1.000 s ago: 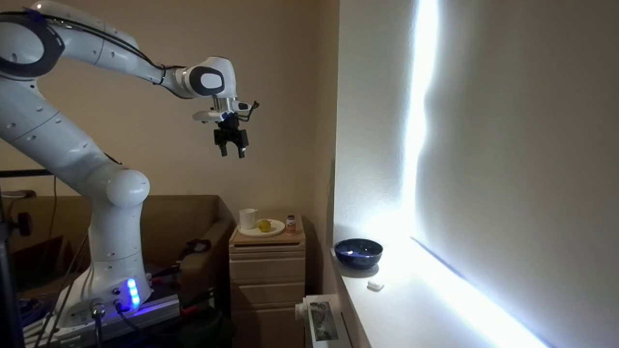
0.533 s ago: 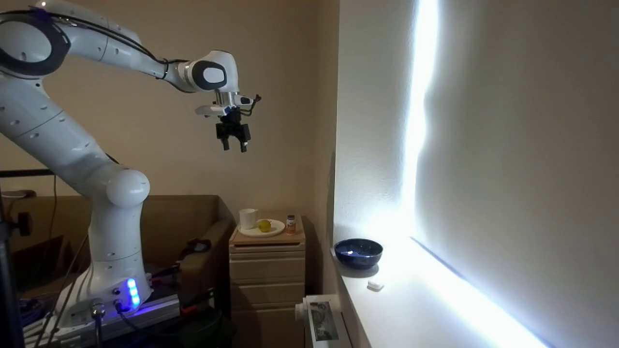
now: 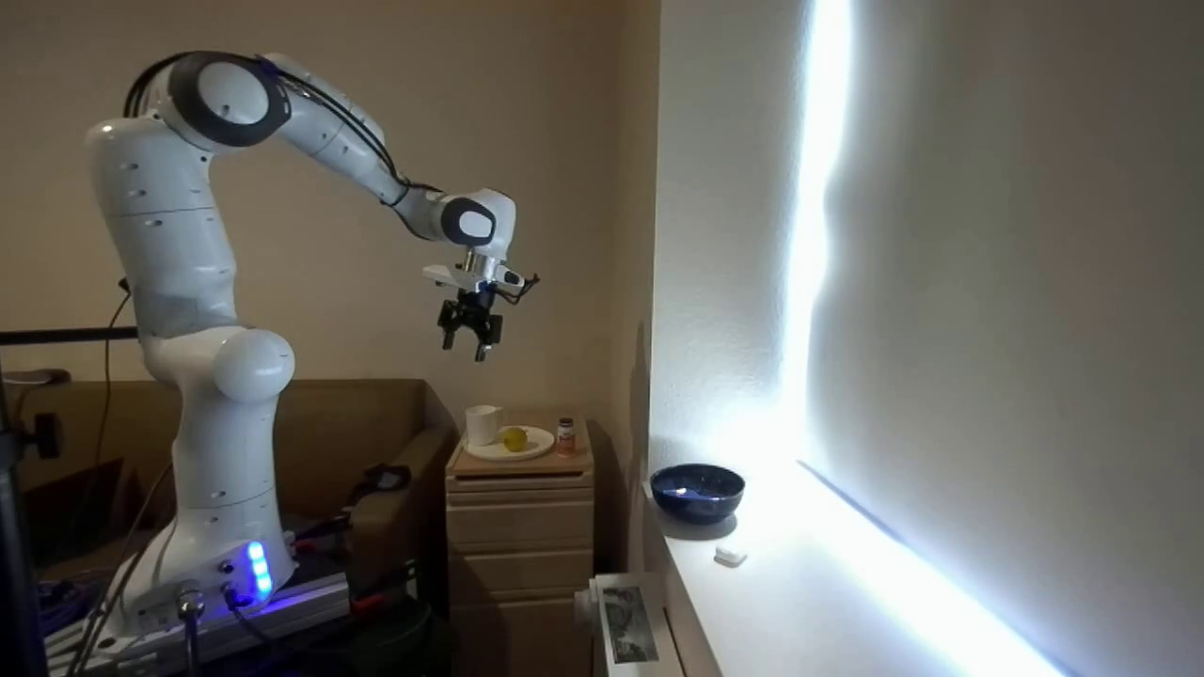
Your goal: Pick the bottle on the drawer and put it on the windowsill
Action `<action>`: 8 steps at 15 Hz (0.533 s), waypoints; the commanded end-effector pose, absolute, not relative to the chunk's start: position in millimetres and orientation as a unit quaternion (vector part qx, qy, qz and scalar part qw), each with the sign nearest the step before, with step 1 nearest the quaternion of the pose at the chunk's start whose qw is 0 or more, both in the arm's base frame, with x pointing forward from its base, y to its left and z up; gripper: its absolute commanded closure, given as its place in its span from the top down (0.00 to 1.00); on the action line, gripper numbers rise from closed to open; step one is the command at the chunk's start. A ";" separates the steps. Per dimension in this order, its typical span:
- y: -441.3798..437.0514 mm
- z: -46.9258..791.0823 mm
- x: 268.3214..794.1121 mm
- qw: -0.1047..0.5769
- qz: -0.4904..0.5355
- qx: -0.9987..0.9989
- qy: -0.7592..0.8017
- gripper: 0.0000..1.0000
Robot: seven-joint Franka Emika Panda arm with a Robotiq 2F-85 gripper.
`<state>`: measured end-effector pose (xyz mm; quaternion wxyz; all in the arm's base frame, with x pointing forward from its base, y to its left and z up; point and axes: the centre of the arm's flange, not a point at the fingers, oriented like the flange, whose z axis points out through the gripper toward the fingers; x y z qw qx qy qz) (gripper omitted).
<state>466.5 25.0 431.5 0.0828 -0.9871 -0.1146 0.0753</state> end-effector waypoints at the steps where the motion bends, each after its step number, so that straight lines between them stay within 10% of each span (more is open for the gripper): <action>1: 46.8 422.8 542.2 0.089 0.113 -0.981 -0.132 1.00; 8: 61.1 382.4 552.5 0.105 0.109 -0.983 -0.104 1.00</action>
